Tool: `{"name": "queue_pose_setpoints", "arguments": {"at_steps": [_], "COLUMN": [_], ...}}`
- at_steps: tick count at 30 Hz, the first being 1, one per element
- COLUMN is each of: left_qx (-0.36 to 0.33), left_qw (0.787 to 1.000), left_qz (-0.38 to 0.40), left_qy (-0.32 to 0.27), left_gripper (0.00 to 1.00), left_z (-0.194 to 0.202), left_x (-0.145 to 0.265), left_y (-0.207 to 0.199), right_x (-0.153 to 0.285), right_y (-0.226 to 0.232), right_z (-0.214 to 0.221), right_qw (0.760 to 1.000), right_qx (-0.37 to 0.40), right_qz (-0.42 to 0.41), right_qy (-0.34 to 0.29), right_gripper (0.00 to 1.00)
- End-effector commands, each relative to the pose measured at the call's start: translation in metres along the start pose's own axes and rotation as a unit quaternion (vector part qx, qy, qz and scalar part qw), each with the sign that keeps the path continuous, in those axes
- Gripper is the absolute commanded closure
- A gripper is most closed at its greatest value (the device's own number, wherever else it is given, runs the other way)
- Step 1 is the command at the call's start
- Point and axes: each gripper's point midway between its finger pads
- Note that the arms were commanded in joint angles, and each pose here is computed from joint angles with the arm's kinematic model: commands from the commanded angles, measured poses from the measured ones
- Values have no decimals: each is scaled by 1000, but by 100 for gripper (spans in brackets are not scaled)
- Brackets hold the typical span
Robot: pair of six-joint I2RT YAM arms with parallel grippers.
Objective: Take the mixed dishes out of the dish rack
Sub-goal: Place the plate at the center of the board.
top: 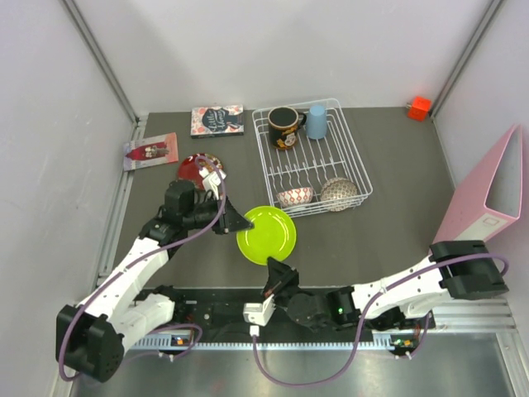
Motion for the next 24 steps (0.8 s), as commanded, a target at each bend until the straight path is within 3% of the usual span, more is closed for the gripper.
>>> {"name": "queue_pose_setpoints", "arguments": {"at_steps": [1,3,4,5,8,13,16,19,21,22,24], "left_qx": [-31,-31,-31,-30,-22,12,54,108,139,159,168], "left_qw": [999,999,998,998,997,984,967,944,925,914,898], "left_qz": [29,24,14,9,-20,-115,-182,-217,-243,-263,-291], "left_qy": [-28,-35,-44,-50,-73,-134,-169,-221,-258,-266,-284], "left_gripper": [100,100,100,100,100,100,100,100,100,100,100], "left_z": [-13,-15,-19,-22,-34,-67,-92,-121,-140,-145,-159], "left_x": [4,5,5,7,9,21,31,48,62,66,71], "left_y": [-16,-17,-15,-15,-11,9,36,63,81,98,118], "right_x": [0,0,0,-2,-1,6,20,45,54,66,73], "right_y": [-28,-31,-35,-36,-46,-77,-119,-175,-194,-211,-215], "right_z": [-11,-11,-12,-12,-13,-12,-7,8,20,29,39], "right_qw": [998,998,997,997,994,980,949,869,835,803,781], "right_qx": [-44,-46,-51,-56,-80,-161,-275,-454,-507,-550,-576], "right_qz": [40,46,53,55,69,98,141,193,212,230,240], "right_qy": [-12,-9,-3,2,23,63,68,35,18,-2,-18], "right_gripper": [100,98,83,44,1,0,0,0,0,0,0]}}
Point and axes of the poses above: each gripper's point midway between its finger pads, its own x axis back along the fingers, its own y axis along the line the jaws close on, z = x × y, and after that the axes turned 6 degrees about -x, right-handed
